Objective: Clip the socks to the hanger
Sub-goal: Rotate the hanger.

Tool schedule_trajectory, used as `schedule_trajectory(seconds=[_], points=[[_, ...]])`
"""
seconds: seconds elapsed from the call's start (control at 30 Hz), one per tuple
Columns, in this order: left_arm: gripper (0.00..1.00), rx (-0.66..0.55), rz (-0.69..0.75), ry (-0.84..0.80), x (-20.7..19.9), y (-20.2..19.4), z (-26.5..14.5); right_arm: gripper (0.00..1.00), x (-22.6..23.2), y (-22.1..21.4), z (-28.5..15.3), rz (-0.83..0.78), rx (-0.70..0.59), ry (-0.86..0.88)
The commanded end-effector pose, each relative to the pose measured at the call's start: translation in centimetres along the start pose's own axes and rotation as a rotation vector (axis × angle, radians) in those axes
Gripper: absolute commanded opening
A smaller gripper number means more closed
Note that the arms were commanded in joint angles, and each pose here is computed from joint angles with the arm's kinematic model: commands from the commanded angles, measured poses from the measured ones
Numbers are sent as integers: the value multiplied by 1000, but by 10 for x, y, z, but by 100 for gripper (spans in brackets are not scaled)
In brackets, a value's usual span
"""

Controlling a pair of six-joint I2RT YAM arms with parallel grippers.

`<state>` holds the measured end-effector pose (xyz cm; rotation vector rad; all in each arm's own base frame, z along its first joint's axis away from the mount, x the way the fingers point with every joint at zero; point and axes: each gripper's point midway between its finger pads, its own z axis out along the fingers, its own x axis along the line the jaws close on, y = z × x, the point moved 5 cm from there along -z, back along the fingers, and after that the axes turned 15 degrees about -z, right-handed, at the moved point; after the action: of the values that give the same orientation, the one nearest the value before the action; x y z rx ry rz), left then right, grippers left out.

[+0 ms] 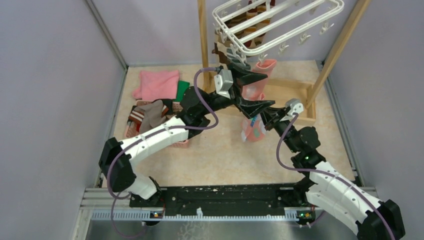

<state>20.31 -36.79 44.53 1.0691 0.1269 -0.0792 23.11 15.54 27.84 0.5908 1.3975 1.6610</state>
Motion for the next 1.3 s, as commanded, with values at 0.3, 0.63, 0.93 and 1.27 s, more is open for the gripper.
schedule_trajectory(seconds=[0.3,0.63,0.93,1.27], points=[[96,-139,81,23,29,6,52,0,-10,9,-10,67,-101,-27],[96,-201,187,188,49,10,56,0,-10,8,-10,73,-105,-18],[95,-215,334,216,56,14,53,0,-12,8,-11,75,-109,-22],[89,-248,349,279,59,22,46,0,-13,7,-12,77,-108,-23]])
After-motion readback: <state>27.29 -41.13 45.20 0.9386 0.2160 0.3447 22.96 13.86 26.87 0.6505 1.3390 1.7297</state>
